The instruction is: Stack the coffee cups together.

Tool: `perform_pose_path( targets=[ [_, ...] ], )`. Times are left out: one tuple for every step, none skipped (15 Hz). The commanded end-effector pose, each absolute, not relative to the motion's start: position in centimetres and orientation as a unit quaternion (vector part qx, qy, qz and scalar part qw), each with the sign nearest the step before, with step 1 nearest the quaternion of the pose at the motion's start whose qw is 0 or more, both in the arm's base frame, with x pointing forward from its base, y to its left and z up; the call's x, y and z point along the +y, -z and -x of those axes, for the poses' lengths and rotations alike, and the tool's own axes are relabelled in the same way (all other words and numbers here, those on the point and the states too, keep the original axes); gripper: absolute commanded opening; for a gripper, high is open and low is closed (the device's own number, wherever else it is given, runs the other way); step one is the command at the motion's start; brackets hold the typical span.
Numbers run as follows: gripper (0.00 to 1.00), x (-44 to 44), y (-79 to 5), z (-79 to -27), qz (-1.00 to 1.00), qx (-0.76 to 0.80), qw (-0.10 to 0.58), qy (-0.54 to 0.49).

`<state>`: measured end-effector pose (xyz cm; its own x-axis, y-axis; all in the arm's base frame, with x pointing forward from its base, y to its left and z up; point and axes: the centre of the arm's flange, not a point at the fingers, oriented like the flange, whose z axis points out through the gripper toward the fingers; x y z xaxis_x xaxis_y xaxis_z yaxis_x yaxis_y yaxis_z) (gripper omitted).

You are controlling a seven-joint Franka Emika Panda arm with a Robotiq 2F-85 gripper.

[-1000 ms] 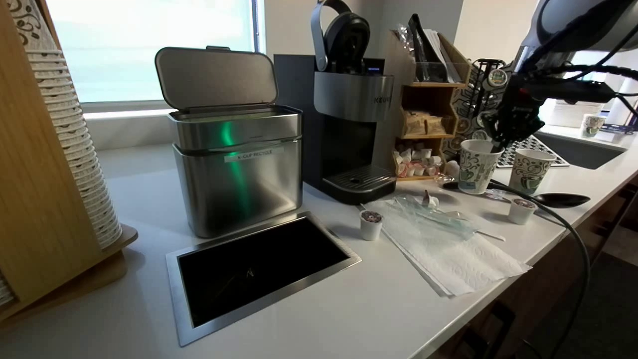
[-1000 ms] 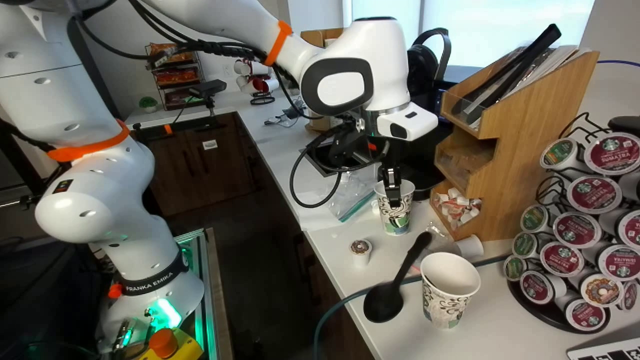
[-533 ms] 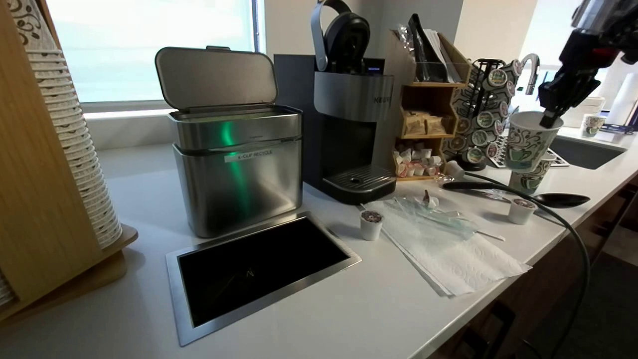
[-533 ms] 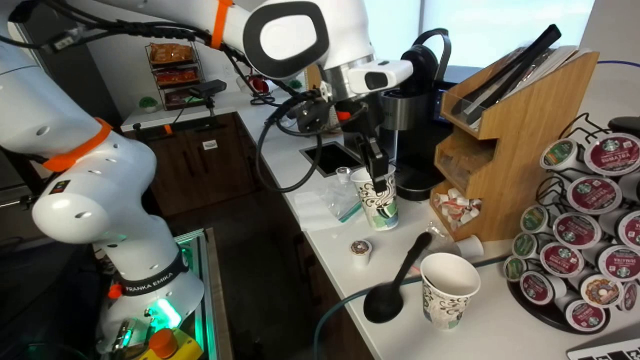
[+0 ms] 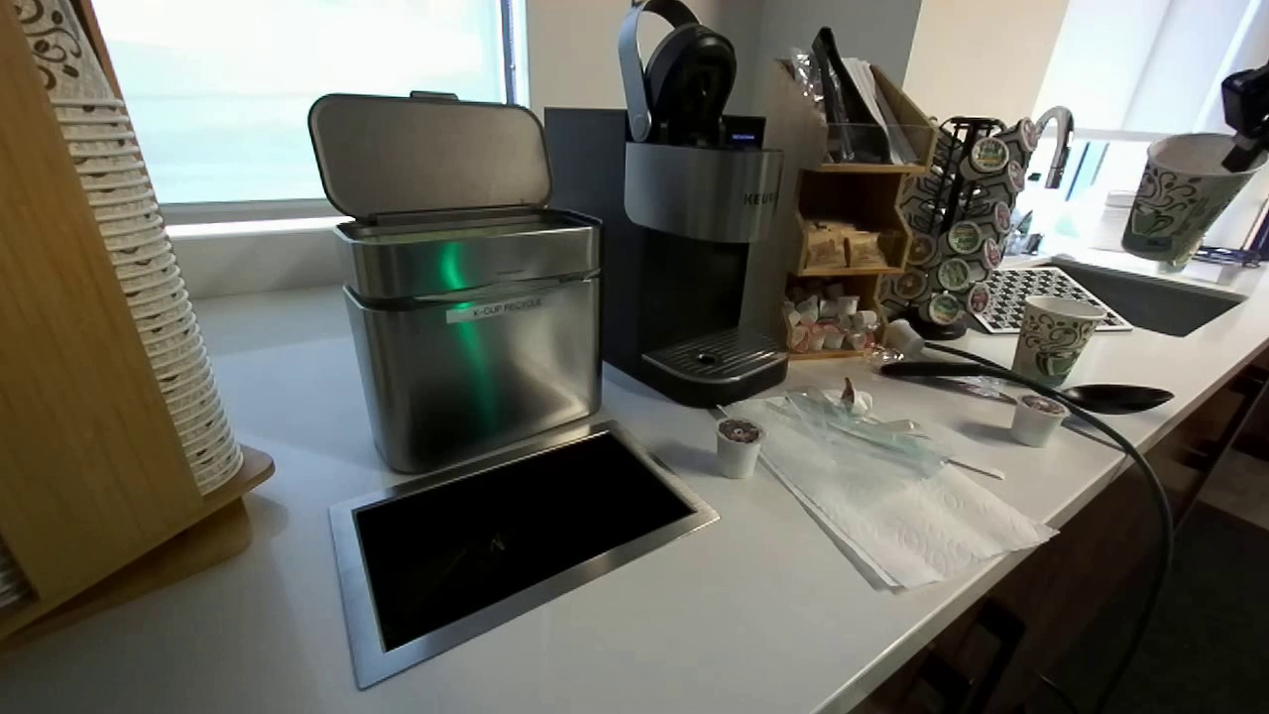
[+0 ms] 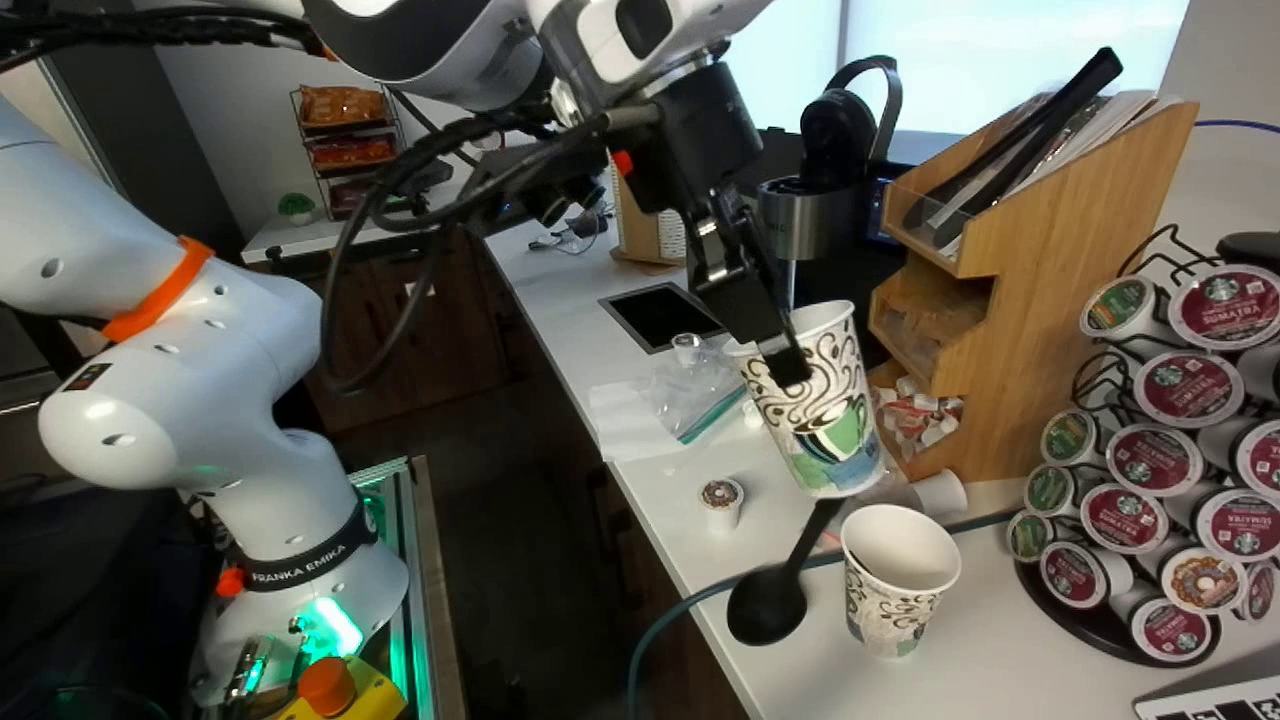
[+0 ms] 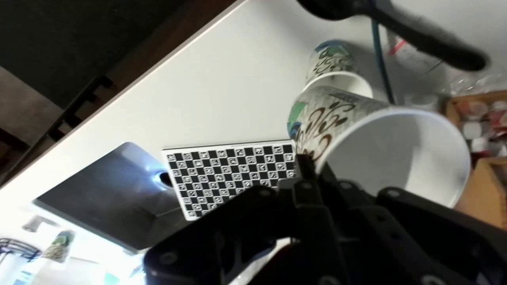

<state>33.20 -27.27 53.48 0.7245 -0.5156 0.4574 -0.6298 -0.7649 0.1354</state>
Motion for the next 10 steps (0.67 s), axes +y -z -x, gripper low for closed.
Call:
perform_pose_path(
  targets=[
    [0.01,-28.8,-52.7,-33.3,-0.877,-0.377,0.196,-0.223],
    [0.01,-29.6,-52.3,-33.5,-0.87,-0.394,0.192,-0.224],
    [0.01,-30.4,-51.7,-33.8,-0.866,-0.411,0.176,-0.222],
    [0.01,-31.1,-50.9,-34.3,-0.867,-0.424,0.144,-0.219],
    [0.01,-31.6,-49.9,-35.1,-0.867,-0.437,0.108,-0.215],
    [0.01,-32.0,-49.1,-35.9,-0.865,-0.447,0.083,-0.211],
    [0.01,-32.5,-48.6,-36.7,-0.86,-0.461,0.058,-0.212],
    [0.01,-33.0,-48.6,-37.1,-0.852,-0.477,0.034,-0.215],
    [0.01,-33.6,-48.5,-37.7,-0.843,-0.491,0.011,-0.22],
    [0.01,-34.1,-48.8,-37.9,-0.833,-0.505,-0.009,-0.226]
  ],
)
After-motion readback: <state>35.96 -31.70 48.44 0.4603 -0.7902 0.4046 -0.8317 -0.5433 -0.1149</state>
